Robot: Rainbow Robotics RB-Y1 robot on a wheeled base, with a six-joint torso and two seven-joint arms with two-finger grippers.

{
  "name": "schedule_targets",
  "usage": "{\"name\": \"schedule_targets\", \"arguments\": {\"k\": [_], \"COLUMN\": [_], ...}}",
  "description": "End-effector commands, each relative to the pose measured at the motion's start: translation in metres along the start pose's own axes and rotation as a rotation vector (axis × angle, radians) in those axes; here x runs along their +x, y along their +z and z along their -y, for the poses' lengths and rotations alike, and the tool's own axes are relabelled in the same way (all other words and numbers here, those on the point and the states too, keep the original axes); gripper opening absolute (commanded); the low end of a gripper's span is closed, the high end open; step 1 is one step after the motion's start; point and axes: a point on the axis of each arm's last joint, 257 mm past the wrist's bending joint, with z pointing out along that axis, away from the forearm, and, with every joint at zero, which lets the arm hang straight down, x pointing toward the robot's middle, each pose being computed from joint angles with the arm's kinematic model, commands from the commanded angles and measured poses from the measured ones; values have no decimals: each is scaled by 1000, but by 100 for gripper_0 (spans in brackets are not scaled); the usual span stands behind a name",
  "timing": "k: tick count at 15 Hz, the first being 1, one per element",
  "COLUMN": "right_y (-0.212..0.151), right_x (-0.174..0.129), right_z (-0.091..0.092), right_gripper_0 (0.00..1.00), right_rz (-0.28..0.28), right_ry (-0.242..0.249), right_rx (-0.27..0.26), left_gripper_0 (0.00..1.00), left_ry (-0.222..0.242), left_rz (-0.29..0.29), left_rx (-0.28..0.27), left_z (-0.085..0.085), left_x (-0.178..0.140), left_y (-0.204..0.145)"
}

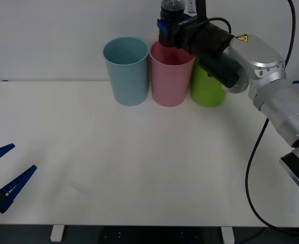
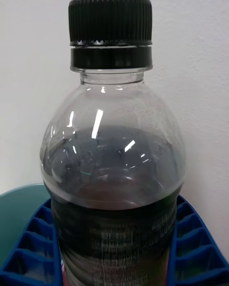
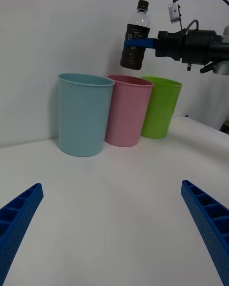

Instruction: Grasp the object on the table and drop it into the matching bin: aluminum can to the light blue bin, PET bottle to the pink bin.

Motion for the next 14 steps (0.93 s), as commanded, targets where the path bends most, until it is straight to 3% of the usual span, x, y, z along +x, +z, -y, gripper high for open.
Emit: {"name": "schedule_targets", "arguments": {"k": [1,8,14], "right_y": [0,-7,-48], "right_x": [0,10,14], "right_z": [0,-1,-4], "right_gripper_0": [100,100,100], "right_rz": [0,1,44], "right_ry": [-5,22,12], "right_rx": [0,-5,-37], "left_gripper_0": [100,100,100], "left_ry": [0,0,0], "left_rz": [0,0,0], "left_rx": [0,0,0], "left_z": [0,0,0], "left_x": [0,0,0], "left_y": [0,0,0]}}
